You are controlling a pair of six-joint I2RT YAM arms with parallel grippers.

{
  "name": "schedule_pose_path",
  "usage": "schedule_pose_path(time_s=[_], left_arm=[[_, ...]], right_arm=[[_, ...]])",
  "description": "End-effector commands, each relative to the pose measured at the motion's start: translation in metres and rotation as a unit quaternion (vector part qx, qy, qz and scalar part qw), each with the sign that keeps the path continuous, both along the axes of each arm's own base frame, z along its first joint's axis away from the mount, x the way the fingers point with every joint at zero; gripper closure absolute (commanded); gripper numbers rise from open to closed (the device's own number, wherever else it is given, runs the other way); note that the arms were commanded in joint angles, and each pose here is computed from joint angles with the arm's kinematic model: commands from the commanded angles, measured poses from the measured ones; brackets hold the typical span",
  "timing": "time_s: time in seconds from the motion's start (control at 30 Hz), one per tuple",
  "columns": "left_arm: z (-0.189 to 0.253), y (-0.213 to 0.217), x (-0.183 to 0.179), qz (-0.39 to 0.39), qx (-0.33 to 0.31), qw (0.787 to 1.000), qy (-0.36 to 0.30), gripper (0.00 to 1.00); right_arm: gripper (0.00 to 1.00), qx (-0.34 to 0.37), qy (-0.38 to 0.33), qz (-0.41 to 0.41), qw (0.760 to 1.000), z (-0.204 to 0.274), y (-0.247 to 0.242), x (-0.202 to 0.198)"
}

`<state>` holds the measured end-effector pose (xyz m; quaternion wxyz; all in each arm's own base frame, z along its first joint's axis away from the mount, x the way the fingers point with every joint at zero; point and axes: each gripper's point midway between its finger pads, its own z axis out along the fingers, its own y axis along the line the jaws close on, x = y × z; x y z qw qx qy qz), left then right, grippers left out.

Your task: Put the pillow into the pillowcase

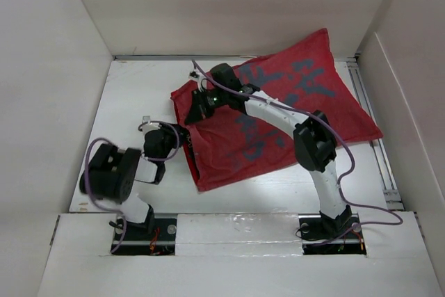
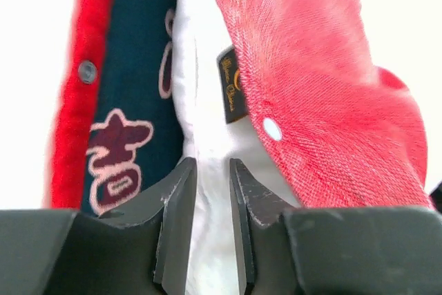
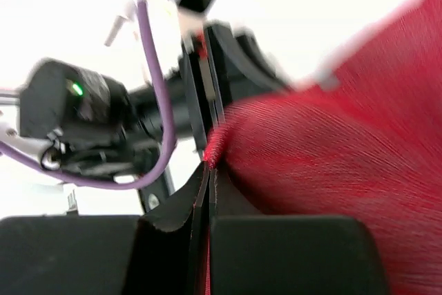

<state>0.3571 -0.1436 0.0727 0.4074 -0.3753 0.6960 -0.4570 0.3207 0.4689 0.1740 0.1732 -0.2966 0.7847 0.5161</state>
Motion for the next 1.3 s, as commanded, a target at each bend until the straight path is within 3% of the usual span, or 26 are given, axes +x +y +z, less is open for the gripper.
schedule_pose_path(time_s=[0.0,0.07,0.1,0.13,0.17,0.2,0.23,0.43,0.47,0.5,0.53,0.6,0.63,0.67,0.7,0.73,0.77,0.83,0.87,0.93,1.0,1.07,1.1,1.17,1.2,1.27], left_arm=[[0.016,0.040,-0.003,0.098,0.035,0.994,0.017,0.77],[0.020,0.057,-0.001,0.140,0.070,0.986,0.057,0.77],[0.034,0.068,-0.003,0.169,0.073,0.981,0.065,0.70],[0.018,0.089,-0.016,0.215,0.111,0.961,0.135,0.66],[0.026,0.106,-0.025,0.251,0.134,0.946,0.156,0.61],[0.033,0.106,-0.025,0.253,0.130,0.948,0.146,0.61],[0.029,0.124,-0.035,0.285,0.152,0.931,0.172,0.59],[0.061,0.182,-0.027,0.326,0.162,0.912,0.190,0.58],[0.061,0.180,-0.022,0.308,0.156,0.920,0.186,0.58],[0.074,0.180,-0.001,0.271,0.167,0.936,0.148,0.55],[0.074,0.180,-0.001,0.271,0.167,0.937,0.148,0.55],[0.095,0.179,0.022,0.250,0.187,0.941,0.132,0.53],[0.083,0.176,0.035,0.231,0.196,0.941,0.150,0.53],[0.106,0.169,0.055,0.212,0.188,0.951,0.126,0.51],[0.114,0.162,0.069,0.186,0.190,0.958,0.108,0.48],[0.100,0.155,0.085,0.153,0.194,0.962,0.115,0.45],[0.101,0.143,0.093,0.118,0.187,0.969,0.113,0.45],[0.124,0.122,0.118,0.089,0.192,0.974,0.086,0.46],[0.108,0.115,0.126,0.068,0.203,0.972,0.100,0.40],[0.122,0.100,0.143,0.036,0.195,0.976,0.086,0.32],[0.101,0.080,0.150,-0.007,0.194,0.975,0.108,0.29],[0.103,0.078,0.163,-0.016,0.196,0.974,0.110,0.20],[0.079,0.074,0.165,-0.035,0.194,0.971,0.137,0.20],[0.081,0.069,0.181,-0.056,0.197,0.971,0.124,0.12],[0.054,0.064,0.185,-0.077,0.193,0.967,0.146,0.11],[0.054,0.049,0.196,-0.121,0.189,0.966,0.132,0.11]], right_arm=[[1.00,0.088,-0.065,0.029,0.994,0.067,0.027,-0.001],[1.00,0.091,-0.077,0.018,0.993,0.072,0.030,0.007],[1.00,0.088,-0.079,0.010,0.993,0.069,0.032,0.012],[1.00,0.080,-0.083,-0.005,0.993,0.067,0.034,0.019],[1.00,0.083,-0.090,-0.010,0.992,0.068,0.038,0.026],[1.00,0.077,-0.087,-0.008,0.993,0.057,0.040,0.028],[1.00,0.066,-0.079,-0.012,0.995,0.048,0.040,0.030],[1.00,0.006,-0.054,-0.021,0.998,-0.028,0.058,0.025],[0.99,0.017,-0.061,-0.017,0.998,-0.028,0.060,0.026],[0.56,0.013,-0.050,-0.015,0.999,-0.032,0.063,0.018],[0.56,0.013,-0.050,-0.015,0.999,-0.032,0.063,0.018],[0.36,0.036,-0.063,0.005,0.997,0.004,0.069,0.002],[0.18,0.049,-0.080,0.007,0.996,0.024,0.067,0.000],[0.01,0.065,-0.095,0.006,0.993,0.050,0.064,-0.003],[0.01,0.077,-0.106,0.006,0.991,0.072,0.060,-0.007],[0.01,0.109,-0.137,0.000,0.985,0.123,0.046,-0.011],[0.01,0.112,-0.141,-0.007,0.984,0.145,0.034,-0.013],[0.01,0.130,-0.181,-0.055,0.973,0.202,-0.009,0.007],[0.01,0.127,-0.195,-0.080,0.969,0.213,-0.028,0.020],[0.01,0.087,-0.191,-0.174,0.962,0.204,-0.091,0.077],[0.01,0.052,-0.174,-0.220,0.958,0.189,-0.138,0.105],[0.01,0.022,-0.165,-0.299,0.940,0.183,-0.204,0.144],[0.01,0.010,-0.159,-0.323,0.933,0.179,-0.225,0.154],[0.01,-0.020,-0.158,-0.404,0.901,0.171,-0.287,0.185],[0.01,-0.035,-0.155,-0.434,0.887,0.163,-0.311,0.195],[0.01,-0.040,-0.154,-0.497,0.853,0.156,-0.369,0.217]])
